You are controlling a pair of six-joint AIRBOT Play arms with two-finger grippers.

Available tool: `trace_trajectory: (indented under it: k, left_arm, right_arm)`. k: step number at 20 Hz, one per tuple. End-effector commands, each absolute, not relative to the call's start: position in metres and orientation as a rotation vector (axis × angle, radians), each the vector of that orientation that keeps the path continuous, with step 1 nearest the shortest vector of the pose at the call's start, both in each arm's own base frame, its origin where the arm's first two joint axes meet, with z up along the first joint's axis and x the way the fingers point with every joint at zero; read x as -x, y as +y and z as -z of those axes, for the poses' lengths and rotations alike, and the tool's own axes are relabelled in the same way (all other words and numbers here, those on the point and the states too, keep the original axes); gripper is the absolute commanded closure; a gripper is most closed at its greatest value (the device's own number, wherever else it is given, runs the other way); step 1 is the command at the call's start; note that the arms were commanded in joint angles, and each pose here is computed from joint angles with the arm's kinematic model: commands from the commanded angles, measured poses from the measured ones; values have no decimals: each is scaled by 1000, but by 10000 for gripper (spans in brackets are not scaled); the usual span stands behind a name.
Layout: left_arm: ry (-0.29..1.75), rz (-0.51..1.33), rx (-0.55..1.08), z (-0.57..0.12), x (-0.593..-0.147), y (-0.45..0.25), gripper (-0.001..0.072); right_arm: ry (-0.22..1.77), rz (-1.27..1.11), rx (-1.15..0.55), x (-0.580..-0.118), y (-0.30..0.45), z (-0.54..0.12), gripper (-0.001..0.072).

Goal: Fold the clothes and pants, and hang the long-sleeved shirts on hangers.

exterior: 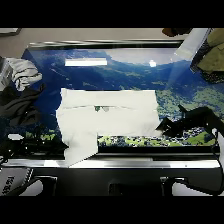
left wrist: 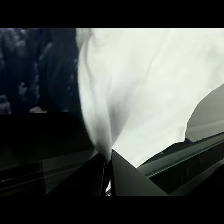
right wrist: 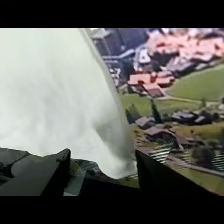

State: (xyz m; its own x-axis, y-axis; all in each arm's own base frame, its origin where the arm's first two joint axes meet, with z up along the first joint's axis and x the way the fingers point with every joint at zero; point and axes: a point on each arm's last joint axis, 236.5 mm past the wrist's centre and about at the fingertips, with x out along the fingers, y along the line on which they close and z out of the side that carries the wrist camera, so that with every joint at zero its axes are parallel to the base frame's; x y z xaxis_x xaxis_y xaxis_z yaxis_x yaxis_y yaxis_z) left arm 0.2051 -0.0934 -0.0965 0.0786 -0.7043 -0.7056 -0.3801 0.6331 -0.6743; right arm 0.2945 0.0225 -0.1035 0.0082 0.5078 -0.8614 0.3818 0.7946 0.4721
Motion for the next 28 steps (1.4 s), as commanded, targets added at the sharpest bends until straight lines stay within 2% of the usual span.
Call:
trace_trajectory:
  k: [1,2,3,5,6,12,15,19,21,24,28]
  left_arm:
    - [1536,306,938,97,-205,-93,687]
    - [1536,306,939,97,-205,-93,687]
    - [1536,306,939,97,-205,-93,687]
    - [1535,305,938,97,-205,-93,687]
    - [1535,305,938,97,-205,-93,688]
    - [1535,264,971,84,-199,-84,689]
    - [1529,252,976,59,-187,-84,689]
    - [1459,239,937,24,-174,-90,689]
    - [1339,209,907,13,-192,-82,690]
    - [1150,176,925,-11,-241,-66,689]
    - [1101,203,826,-20,-296,-51,690]
  right_arm:
    - [1636,-133,-757,-285,32,106,284]
    - [1656,-144,-763,-279,35,106,308]
    - [1670,-151,-764,-275,36,106,397]
    - [1666,-152,-768,-276,37,106,646]
    - [1662,-153,-773,-277,37,105,680]
    - [1656,-163,-735,-265,37,74,684]
    - [1677,-158,-679,-239,37,37,684]
    - [1569,-107,-646,-230,35,-2,684]
    - [1513,-120,-655,-237,38,-10,684]
    - [1346,-204,-691,-278,49,-24,684]
    - [1219,-206,-720,-331,39,-19,684]
